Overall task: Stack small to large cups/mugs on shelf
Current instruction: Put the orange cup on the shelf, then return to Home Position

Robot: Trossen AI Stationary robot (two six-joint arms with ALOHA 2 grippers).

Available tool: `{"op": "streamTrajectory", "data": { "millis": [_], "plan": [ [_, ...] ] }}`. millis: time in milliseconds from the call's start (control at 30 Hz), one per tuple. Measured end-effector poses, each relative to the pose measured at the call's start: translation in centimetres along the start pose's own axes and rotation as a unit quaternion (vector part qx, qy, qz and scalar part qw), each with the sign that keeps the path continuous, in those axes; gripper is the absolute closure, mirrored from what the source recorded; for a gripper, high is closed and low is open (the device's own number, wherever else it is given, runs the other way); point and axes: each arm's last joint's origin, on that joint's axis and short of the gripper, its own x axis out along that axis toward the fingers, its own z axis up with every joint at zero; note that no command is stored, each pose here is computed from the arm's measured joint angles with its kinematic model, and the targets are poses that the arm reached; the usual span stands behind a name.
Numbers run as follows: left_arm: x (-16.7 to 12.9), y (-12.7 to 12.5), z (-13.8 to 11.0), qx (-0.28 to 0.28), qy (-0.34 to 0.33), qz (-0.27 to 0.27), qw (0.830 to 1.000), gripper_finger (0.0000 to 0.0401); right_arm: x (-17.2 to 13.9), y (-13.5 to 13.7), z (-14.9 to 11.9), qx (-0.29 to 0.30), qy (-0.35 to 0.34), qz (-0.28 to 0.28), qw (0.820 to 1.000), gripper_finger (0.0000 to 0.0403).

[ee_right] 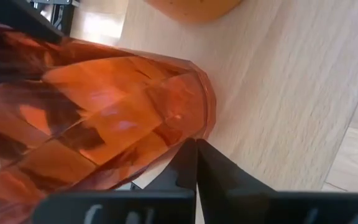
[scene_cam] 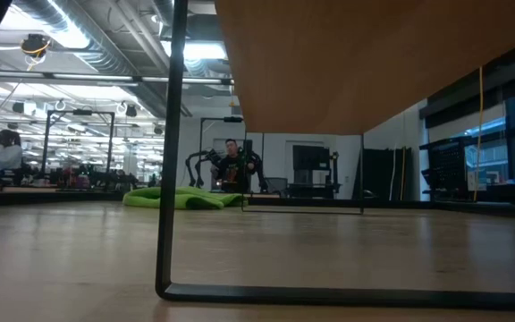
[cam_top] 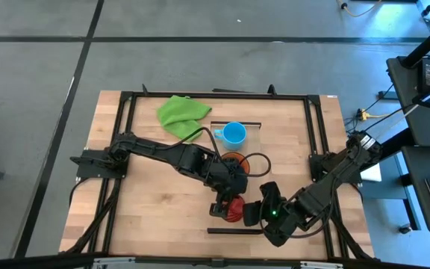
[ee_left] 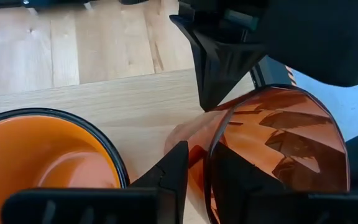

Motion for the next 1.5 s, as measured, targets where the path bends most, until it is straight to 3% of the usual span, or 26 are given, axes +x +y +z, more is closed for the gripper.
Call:
{"op": "streamTrajectory", "data": {
  "millis": [933, 1133, 1300, 1400, 1500],
  "plan": [
    [-0.1, 0.2, 0.4, 0.040, -0.021, 0.013, 0.999, 0.0342, 0.8, 0.3, -0.6, 0.008, -0.003, 0.013, 1.000, 0.0398],
    [-2.0, 0.4, 0.6, 0.035, -0.021, 0.014, 0.999, 0.0338, 0.6, 0.2, -0.4, 0.005, -0.005, 0.010, 1.000, 0.0393],
    [-5.2, 0.2, 0.6, 0.020, -0.048, 0.014, 0.999, 0.0339, -1.4, 0.2, 0.9, -0.003, 0.015, 0.017, 1.000, 0.0381],
    [-8.4, 0.0, 0.6, 0.027, -0.086, 0.009, 0.996, 0.0342, -4.7, 1.2, 3.1, -0.018, 0.040, 0.064, 0.997, 0.0378],
    [-12.3, -0.1, 0.4, 0.027, -0.132, 0.013, 0.991, 0.0340, -9.3, 3.4, 5.5, -0.056, 0.012, 0.198, 0.979, 0.0378]
  ]
}}
